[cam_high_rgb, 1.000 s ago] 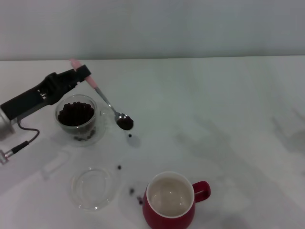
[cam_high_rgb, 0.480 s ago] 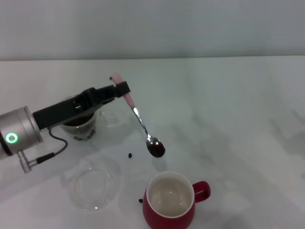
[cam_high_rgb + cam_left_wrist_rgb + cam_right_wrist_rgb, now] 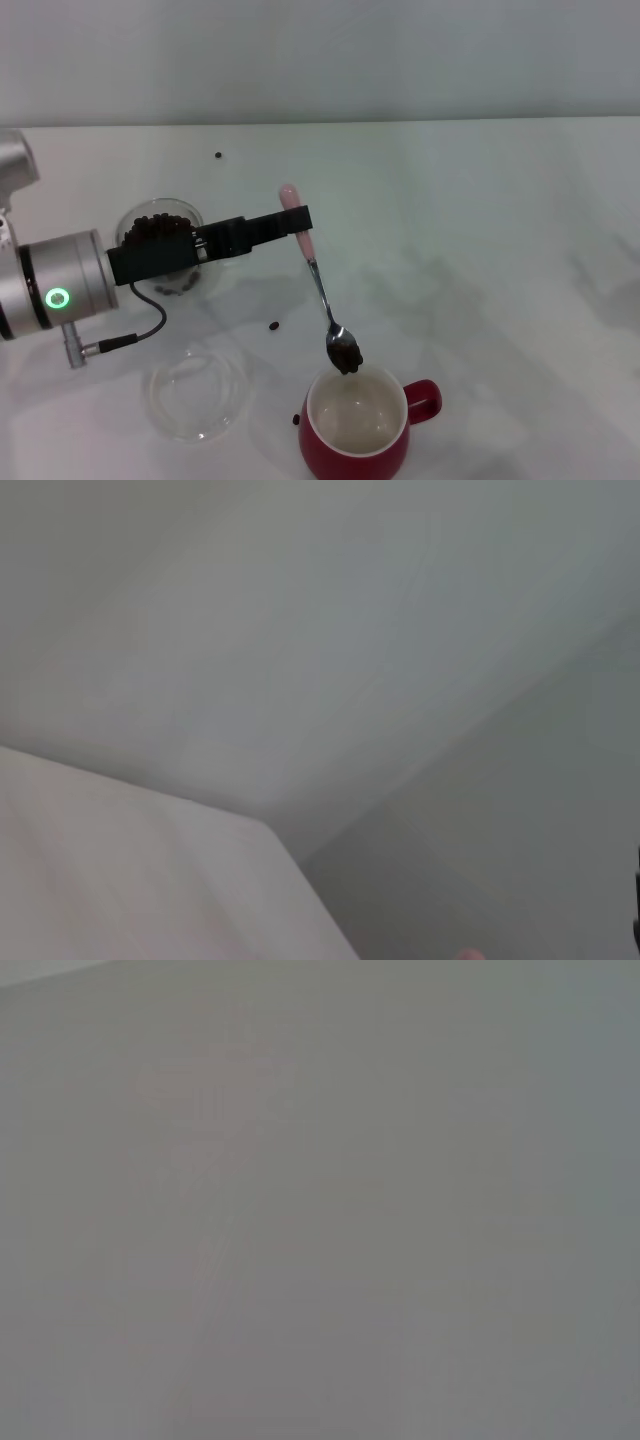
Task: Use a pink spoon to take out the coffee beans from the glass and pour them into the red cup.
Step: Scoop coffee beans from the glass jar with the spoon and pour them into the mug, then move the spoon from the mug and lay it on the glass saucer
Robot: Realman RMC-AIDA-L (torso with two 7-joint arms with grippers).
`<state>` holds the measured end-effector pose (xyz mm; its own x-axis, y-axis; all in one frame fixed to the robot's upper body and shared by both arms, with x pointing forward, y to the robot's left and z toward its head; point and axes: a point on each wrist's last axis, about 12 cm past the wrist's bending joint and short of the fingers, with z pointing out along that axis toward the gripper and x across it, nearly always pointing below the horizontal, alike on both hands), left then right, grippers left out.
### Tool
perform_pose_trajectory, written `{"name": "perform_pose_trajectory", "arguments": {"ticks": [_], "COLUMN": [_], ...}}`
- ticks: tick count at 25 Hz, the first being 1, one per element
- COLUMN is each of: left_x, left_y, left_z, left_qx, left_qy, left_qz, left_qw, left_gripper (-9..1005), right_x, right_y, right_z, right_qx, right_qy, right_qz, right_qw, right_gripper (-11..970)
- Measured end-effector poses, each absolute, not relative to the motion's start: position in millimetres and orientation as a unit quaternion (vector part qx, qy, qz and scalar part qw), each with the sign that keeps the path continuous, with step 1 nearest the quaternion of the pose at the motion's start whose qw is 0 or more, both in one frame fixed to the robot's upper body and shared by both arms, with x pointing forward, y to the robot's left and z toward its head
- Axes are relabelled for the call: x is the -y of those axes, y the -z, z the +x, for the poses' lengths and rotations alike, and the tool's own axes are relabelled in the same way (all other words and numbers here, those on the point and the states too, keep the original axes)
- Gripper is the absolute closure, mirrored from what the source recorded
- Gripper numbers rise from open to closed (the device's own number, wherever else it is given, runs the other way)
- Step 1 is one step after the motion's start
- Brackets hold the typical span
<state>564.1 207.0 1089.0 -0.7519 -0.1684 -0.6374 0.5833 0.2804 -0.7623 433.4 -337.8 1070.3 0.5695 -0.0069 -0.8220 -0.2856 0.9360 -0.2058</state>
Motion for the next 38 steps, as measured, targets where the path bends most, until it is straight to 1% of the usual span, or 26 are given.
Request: {"name": "perform_pose_trajectory", "arguments": {"ticks": [8,17,25,28,32,38], "left_x": [-202,-184,-176,-183,-210,-257], "left_y": [-1099,-1116,-1131,-1135,-1136,-1119], "left_z": [570,576,582,582,579,564], "left_qx": [-0.734,-0.715,-0.697,-0.698,-0.704,-0.725], "left_qy": [0.551,0.510,0.506,0.503,0.497,0.477], "left_qz": [0.214,0.323,0.352,0.343,0.307,0.236], "left_qw": [0.334,0.353,0.367,0.377,0.403,0.438], "left_gripper": [872,871,871,872,872,872], "right_x": [338,339,340,340,341,342], "right_y": [-1070,-1069,-1069,-1069,-1069,-1071], "right_z": [432,431,432,432,433,436], "right_qx": [-0.457,-0.460,-0.462,-0.462,-0.463,-0.461], "right_qy": [-0.080,-0.077,-0.074,-0.073,-0.071,-0.064], "right_qz": [-0.159,-0.154,-0.152,-0.151,-0.152,-0.147], "right_qw": [0.872,0.871,0.871,0.871,0.871,0.873], "right_gripper": [276,275,276,275,275,276]}}
